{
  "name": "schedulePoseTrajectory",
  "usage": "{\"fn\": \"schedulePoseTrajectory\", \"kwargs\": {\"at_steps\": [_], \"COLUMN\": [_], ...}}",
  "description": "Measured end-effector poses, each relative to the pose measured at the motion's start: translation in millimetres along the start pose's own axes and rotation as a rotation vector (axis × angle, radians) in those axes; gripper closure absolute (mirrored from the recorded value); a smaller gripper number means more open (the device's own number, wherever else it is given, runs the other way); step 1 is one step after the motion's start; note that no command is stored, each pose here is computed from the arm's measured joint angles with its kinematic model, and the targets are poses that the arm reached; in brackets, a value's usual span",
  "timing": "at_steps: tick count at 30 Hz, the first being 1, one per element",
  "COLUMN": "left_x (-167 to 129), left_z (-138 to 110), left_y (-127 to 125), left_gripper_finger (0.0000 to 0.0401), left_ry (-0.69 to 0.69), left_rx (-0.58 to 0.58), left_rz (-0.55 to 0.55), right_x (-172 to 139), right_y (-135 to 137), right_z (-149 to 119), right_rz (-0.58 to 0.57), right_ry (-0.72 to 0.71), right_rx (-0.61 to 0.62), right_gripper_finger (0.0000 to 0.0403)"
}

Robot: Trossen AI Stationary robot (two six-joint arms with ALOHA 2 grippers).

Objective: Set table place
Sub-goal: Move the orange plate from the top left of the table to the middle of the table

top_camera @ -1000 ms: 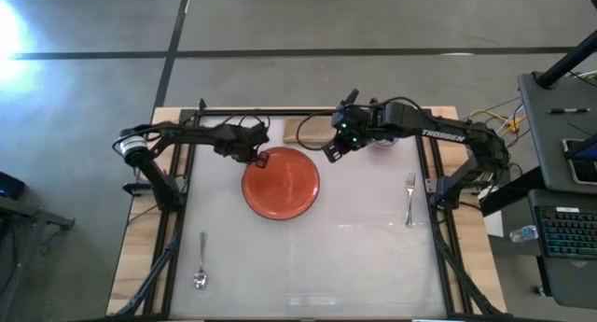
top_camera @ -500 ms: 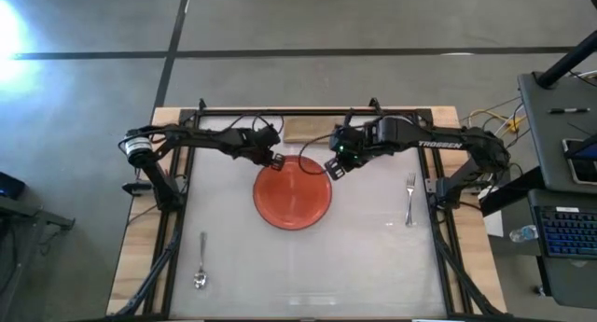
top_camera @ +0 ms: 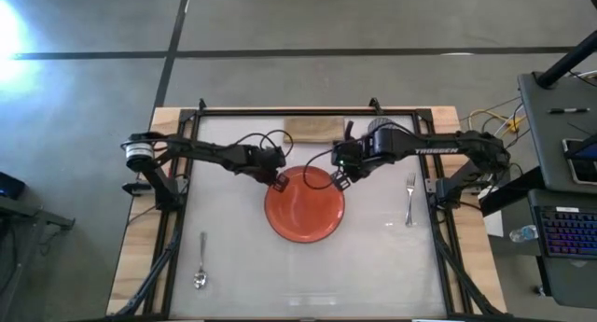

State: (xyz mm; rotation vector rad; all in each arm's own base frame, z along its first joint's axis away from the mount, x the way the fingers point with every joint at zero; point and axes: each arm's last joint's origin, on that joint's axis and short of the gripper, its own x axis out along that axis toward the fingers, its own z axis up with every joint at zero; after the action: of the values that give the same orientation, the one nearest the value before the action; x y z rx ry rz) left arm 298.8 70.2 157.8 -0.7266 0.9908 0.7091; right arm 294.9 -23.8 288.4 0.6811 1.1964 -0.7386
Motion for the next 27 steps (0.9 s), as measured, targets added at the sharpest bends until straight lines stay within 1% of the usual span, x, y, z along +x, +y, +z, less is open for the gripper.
{"fn": "schedulePoseTrajectory", "kwargs": {"at_steps": [4, 6, 10, 12, 15, 17, 25, 27], "left_x": [-12.9, -20.8, -29.3, -29.2, -25.9, -20.8, -5.4, -2.7], "left_z": [3.3, 2.3, -1.5, -2.1, -2.7, -5.6, -15.3, -17.2], "left_y": [-0.1, 2.8, 8.3, 8.4, 5.8, 4.6, -2.2, -5.2], "left_gripper_finger": [0.0401, 0.0401, 0.0401, 0.0401, 0.0401, 0.0401, 0.0401, 0.0401], "left_ry": [-0.044, -0.046, -0.036, -0.035, -0.025, -0.003, 0.044, 0.050], "left_rx": [-0.007, -0.006, -0.002, -0.001, 0.001, 0.010, 0.045, 0.051], "left_rz": [-0.006, 0.018, 0.056, 0.055, 0.033, 0.040, 0.055, 0.039], "right_x": [17.1, 29.3, 53.6, 64.3, 77.8, 83.8, 96.5, 99.5], "right_y": [-5.7, -8.0, -9.2, -9.4, -12.0, -13.1, -19.8, -21.5], "right_z": [-9.0, -14.8, -22.9, -25.9, -31.3, -35.0, -46.7, -49.5], "right_rz": [-0.032, -0.020, 0.042, 0.079, 0.094, 0.099, 0.061, 0.052], "right_ry": [0.066, 0.117, 0.159, 0.168, 0.179, 0.187, 0.218, 0.226], "right_rx": [-0.009, -0.009, -0.001, 0.018, 0.056, 0.075, 0.087, 0.094], "right_gripper_finger": [0.0375, 0.0379, 0.0392, 0.0394, 0.0394, 0.0394, 0.0394, 0.0394]}}
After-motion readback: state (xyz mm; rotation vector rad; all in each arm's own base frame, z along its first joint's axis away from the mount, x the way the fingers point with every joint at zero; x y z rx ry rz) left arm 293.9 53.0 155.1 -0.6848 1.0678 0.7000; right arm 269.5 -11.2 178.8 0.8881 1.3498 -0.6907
